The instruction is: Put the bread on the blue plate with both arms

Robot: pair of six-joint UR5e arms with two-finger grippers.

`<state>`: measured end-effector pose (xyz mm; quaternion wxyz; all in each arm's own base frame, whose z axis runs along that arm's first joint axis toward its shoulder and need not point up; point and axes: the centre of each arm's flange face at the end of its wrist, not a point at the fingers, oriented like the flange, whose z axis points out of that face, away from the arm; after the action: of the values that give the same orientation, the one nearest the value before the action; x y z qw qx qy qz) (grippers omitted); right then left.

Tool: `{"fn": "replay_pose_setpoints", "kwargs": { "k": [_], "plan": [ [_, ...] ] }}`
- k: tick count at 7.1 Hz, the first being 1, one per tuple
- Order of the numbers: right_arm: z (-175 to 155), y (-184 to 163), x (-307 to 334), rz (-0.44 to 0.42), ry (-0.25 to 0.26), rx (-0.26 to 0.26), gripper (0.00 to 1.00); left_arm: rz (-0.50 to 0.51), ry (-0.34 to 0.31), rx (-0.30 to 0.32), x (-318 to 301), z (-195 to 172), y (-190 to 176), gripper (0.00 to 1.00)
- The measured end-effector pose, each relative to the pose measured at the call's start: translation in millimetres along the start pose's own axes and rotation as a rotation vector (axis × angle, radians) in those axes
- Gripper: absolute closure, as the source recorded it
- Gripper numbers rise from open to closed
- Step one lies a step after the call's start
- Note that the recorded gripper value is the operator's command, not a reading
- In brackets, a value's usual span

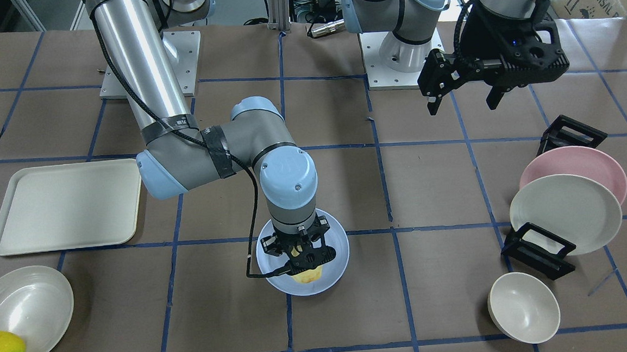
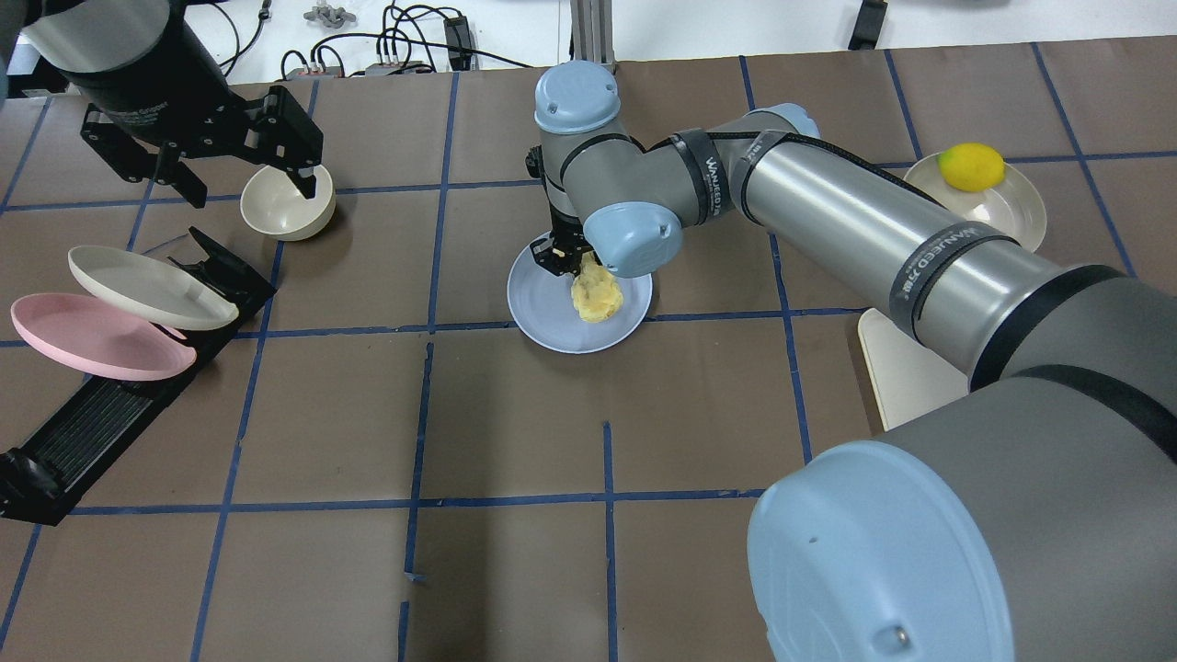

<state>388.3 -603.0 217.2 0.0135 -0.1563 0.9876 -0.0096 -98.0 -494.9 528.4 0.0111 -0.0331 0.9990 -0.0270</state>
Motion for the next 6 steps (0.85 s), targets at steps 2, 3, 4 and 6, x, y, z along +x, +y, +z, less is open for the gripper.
{"fn": "replay_pose_setpoints", "kwargs": {
  "k": [2, 3, 4, 6],
  "plan": [
    [-26.3, -13.7, 1.2, -0.006, -0.001, 0.040, 0.00, -0.012, -0.001, -0.006, -1.4, 1.7, 1.3, 0.00],
    [-46.1, -20.4, 3.0, -0.004, -0.001, 0.043, 0.00, -0.014, -0.001, -0.009, -1.4, 2.9, 1.9, 0.00],
    [-65.7, -21.0, 7.7, 0.002, 0.001, 0.028, 0.00, -0.015, 0.000, -0.011, -1.3, 3.8, 2.2, 0.00],
    [-93.7, -9.6, 31.2, -0.009, 0.025, -0.016, 0.00, -0.017, 0.002, -0.016, -1.0, 6.1, 0.2, 0.00]
  ]
}}
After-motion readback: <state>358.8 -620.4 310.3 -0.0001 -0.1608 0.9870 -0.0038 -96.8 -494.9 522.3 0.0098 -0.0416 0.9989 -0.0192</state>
